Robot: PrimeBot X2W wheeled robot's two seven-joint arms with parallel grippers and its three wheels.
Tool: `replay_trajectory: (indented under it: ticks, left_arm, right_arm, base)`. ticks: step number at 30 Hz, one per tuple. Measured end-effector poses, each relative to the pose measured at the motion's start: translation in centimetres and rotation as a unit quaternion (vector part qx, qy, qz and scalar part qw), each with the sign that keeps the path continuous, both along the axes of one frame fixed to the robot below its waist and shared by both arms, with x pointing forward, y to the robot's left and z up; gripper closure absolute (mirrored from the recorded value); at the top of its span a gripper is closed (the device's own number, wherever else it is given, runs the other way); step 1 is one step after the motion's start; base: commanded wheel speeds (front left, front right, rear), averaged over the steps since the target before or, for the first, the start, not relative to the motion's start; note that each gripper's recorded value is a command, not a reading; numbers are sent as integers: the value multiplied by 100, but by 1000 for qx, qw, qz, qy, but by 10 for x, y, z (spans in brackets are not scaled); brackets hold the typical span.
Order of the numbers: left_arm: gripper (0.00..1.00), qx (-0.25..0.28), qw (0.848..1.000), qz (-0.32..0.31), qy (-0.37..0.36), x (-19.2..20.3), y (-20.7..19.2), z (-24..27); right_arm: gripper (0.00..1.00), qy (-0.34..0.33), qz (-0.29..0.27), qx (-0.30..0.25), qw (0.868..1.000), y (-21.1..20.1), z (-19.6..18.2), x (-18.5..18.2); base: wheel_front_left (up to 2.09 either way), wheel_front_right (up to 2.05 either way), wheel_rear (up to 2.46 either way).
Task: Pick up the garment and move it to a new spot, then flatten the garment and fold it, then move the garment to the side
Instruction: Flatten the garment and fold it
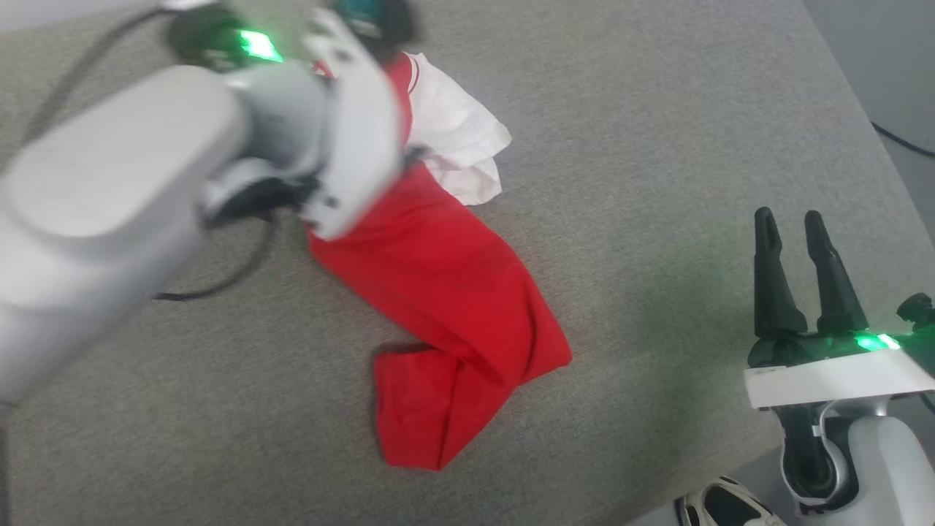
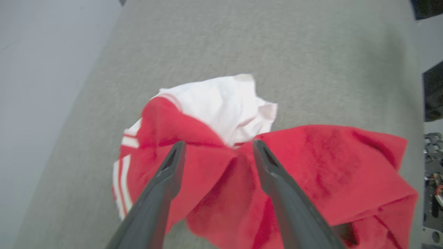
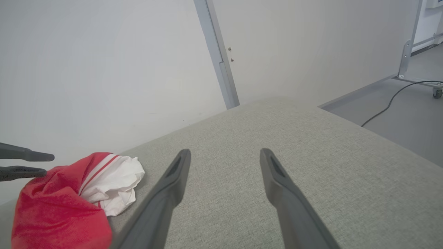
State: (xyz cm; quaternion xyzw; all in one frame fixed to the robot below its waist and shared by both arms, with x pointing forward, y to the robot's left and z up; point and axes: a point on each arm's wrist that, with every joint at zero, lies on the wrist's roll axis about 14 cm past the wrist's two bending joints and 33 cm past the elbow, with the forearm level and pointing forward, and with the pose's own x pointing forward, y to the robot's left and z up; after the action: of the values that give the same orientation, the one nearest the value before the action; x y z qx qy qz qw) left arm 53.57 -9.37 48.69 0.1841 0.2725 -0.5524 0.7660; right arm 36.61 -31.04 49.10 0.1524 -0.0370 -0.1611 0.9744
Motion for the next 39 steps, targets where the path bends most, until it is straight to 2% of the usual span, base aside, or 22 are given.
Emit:
replay_trajectory:
  ticks: [3,6,12,21,22,24,25,29,32,39]
  left_arm:
    - [0,3,998,-53,18,-29,-31,3]
    - [0,9,997,-74,32,-40,-50,-2]
    - [0,62,996,-59,6,-17,-58,-34]
    - [0,106,993,-41,25,-4,-49,-75]
    - [7,108,993,-41,22,-2,-48,-77]
    - [73,108,993,-40,23,-2,-48,-77]
    - [100,103,994,-38,26,-2,-48,-77]
    - [100,86,995,-34,31,-3,-50,-72]
    - [100,47,997,-29,61,-10,-57,-60]
    - [100,-99,988,31,114,-2,-58,0]
  right_arm:
    - [0,2,-6,4,1000,-1,-1,-3]
    - [0,2,-13,7,1000,-2,-2,-5]
    - [0,6,-30,10,999,-7,-3,-11]
    - [0,17,-55,9,998,-16,-7,-20]
    - [0,17,-55,9,998,-16,-7,-20]
    - [0,17,-55,9,998,-16,-8,-19]
    - [0,17,-55,9,998,-16,-8,-19]
    - [0,12,-48,7,999,-14,-5,-13]
    - [0,11,-41,5,999,-12,-5,-9]
    - [0,5,-13,-2,1000,-6,-2,2]
  base:
    - [0,0,0]
    - [0,0,0]
    - [0,0,0]
    - [0,0,0]
    - [0,0,0]
    - [0,0,0]
    - [0,0,0]
    - [0,0,0]
    - [0,0,0]
    - [0,0,0]
